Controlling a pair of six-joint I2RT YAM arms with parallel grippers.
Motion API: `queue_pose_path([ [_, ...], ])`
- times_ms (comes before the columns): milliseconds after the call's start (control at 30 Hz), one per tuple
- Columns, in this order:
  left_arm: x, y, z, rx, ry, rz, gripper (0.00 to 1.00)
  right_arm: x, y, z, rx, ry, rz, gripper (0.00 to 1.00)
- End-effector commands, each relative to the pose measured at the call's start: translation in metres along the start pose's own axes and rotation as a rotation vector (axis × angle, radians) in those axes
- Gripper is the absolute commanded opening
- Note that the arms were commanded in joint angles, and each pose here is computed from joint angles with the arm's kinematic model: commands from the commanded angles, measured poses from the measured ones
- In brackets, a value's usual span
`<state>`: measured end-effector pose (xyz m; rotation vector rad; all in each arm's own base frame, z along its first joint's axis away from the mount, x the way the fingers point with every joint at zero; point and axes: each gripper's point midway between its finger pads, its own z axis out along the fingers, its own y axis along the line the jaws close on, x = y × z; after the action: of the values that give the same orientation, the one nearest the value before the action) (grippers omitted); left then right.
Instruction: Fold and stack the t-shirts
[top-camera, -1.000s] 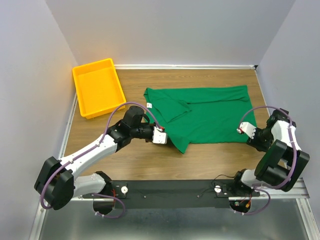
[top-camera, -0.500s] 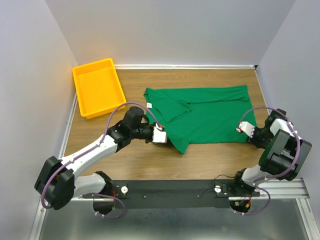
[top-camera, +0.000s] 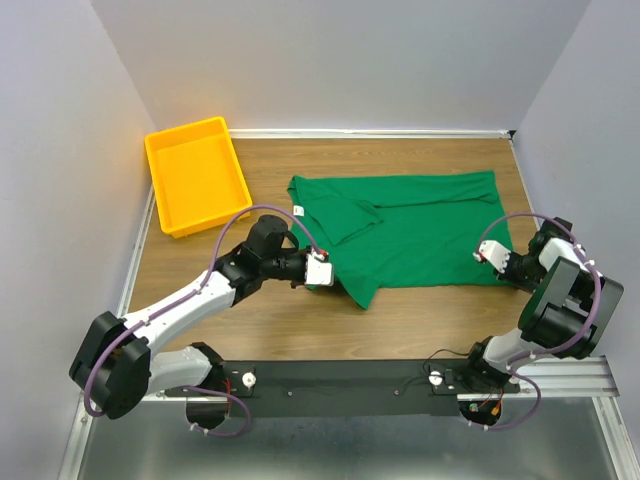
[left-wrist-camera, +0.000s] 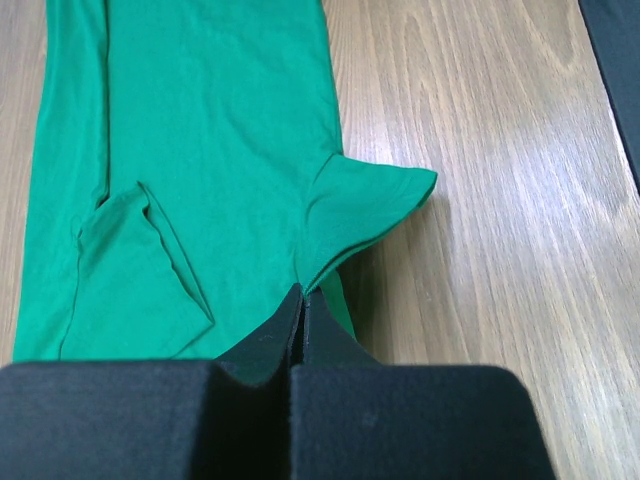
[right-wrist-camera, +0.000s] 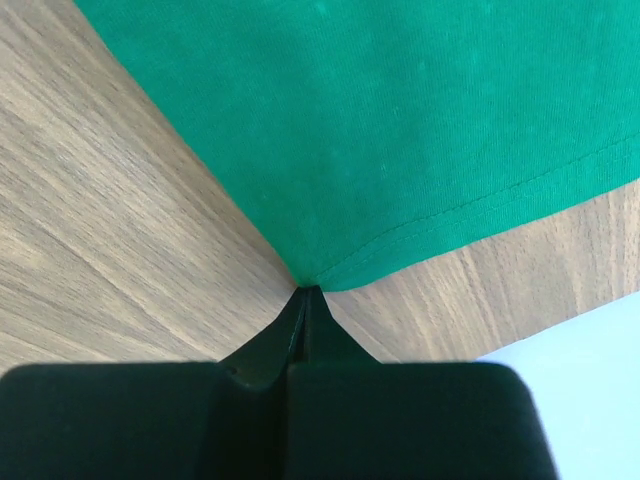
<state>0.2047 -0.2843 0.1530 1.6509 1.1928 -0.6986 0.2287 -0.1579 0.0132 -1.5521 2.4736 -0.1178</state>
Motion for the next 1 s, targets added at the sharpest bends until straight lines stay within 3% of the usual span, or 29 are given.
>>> queue_pose_path([
  [0,-0.004,-0.002,0.001,0.006,-0.04,-0.011,0.0,-0.008,0.006,0.006,-0.015,-0.059,0.043,0.01],
  [400,-0.011,0.015,-0.015,-0.058,-0.083,-0.006,0.0,-0.03,-0.022,-0.038,0.015,-0.15,0.039,0.0],
  [967,-0.008,0.037,-0.025,-0.106,-0.11,-0.025,0.0,-0.038,-0.051,-0.047,0.026,-0.202,0.142,0.01],
])
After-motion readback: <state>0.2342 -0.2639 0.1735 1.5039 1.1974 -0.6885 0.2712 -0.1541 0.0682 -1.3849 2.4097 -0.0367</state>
